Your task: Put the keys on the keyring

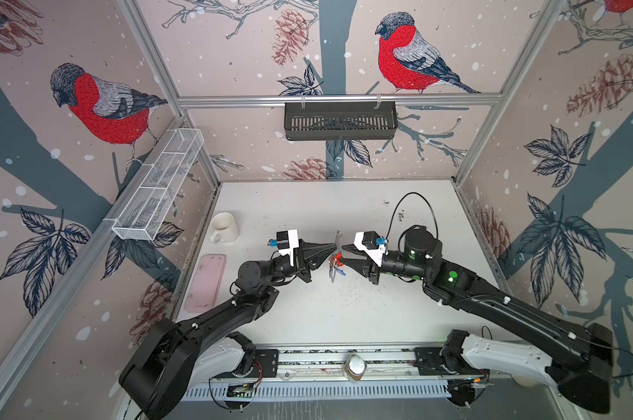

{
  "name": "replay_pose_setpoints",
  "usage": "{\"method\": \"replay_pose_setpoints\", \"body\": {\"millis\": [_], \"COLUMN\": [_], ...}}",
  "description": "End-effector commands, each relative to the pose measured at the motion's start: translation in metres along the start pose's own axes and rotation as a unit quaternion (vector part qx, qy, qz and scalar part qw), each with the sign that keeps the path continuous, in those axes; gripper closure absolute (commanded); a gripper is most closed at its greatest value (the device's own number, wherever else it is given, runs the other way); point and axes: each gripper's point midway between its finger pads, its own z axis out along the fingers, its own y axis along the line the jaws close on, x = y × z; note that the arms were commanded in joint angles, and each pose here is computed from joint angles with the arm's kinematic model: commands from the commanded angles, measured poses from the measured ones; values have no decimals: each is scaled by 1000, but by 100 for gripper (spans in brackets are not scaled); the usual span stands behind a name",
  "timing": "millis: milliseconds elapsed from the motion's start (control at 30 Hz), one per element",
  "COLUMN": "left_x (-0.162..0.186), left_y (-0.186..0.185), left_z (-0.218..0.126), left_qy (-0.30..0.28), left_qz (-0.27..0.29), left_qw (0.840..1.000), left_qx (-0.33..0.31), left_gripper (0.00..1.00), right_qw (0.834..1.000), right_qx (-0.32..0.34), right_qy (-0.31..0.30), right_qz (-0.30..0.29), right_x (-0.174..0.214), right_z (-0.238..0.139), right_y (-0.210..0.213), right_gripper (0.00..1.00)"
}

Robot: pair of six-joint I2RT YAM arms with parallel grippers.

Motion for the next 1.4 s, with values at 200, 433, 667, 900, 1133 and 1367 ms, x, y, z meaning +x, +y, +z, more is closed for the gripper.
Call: {"method": "replay_pose_setpoints", "body": {"millis": [200,433,667,900,1133,1367], "left_x": [-9,-4,-3,-3,-4,-6], "left_y": [-8,-13,-14,-15,-16,-21], "left_z": [0,0,1,1,1,-1], "left_qy": [-16,-10,-9,-12,-15,-28], "left_qz": [13,8,6,4,4,4], "left_qw": [1000,999,999,999,998,997], "left_qx": [21,41,48,53,57,71], "left_gripper": [100,100,100,100,100,100], "right_qw": [998,998,997,997,997,996], "right_qx": [30,-18,-36,-43,-54,-61], "right_qy": [-49,-57,-60,-63,-61,-63], "right_qz": [8,11,10,9,11,15], "right_x": [-25,-27,-28,-30,-28,-28], "right_z": [-11,-3,1,5,10,14], "right_y": [-10,3,8,9,11,13], "right_gripper": [84,81,79,79,80,82]}}
